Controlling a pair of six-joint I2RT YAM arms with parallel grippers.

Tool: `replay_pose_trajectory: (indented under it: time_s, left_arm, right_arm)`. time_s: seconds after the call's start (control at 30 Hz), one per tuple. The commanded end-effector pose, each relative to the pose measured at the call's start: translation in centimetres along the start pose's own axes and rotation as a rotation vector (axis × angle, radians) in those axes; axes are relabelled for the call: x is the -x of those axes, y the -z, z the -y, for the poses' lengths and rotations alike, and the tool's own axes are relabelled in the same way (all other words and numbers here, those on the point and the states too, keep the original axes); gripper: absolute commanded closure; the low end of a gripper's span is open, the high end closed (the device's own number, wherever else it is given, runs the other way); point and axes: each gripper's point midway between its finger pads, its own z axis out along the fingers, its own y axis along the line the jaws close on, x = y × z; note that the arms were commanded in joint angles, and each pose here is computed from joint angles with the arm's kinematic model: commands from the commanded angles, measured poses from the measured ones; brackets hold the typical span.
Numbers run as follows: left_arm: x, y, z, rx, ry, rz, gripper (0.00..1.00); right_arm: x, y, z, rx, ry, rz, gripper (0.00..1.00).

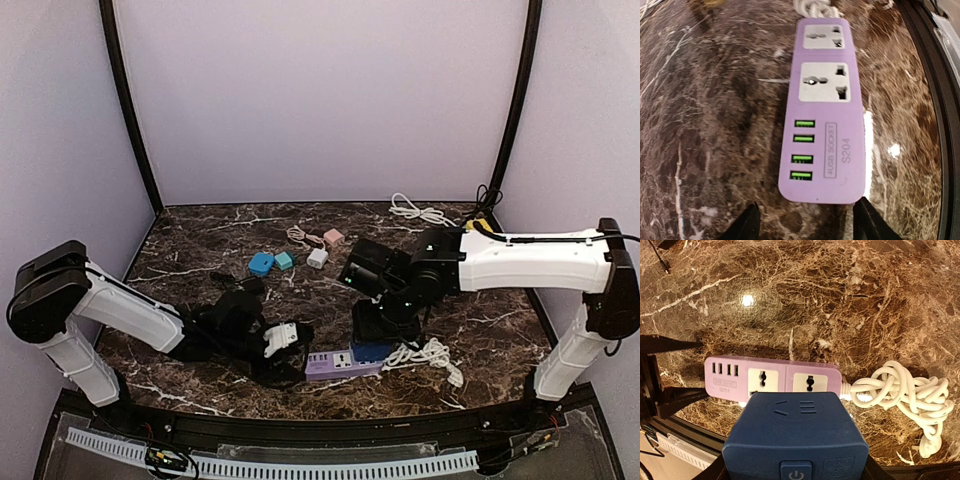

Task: Insert the plug
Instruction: Insert the plug into the socket.

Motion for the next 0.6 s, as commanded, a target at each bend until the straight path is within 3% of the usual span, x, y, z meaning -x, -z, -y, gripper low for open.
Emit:
replay_pose_trajectory:
  time_s: [0.0,0.1,0.33,0.43,0.57]
  left_arm:
    - [1.7,0.4,-2.2,0.018,0.001,0.007,0.41]
    - [2.4,-0.4,-1.1,-0.062,0.019,0.043,0.33]
    - [2.0,-1.6,0.8,-0.136,0.000,0.050,0.28]
    - [2.1,-1.9,0.6,-0.125,-0.017,0.049,0.35]
    - [2.1,-2.2,1.2,-0.121,-0.042,0.052,0.53]
  right_arm:
    - [0.4,1.6,1.0,-0.002,-0.031,0.059,1.00]
    - [0.2,1.8,1.5,-0.010,-0.050,0.060,1.00]
    - [-0.2,1.7,1.9,-0.014,-0.056,0.048,1.00]
    - [0.0,1.8,1.9,-0.016,-0.050,0.058,1.00]
    - [-0.2,1.6,1.8,-0.019,-0.056,0.050,1.00]
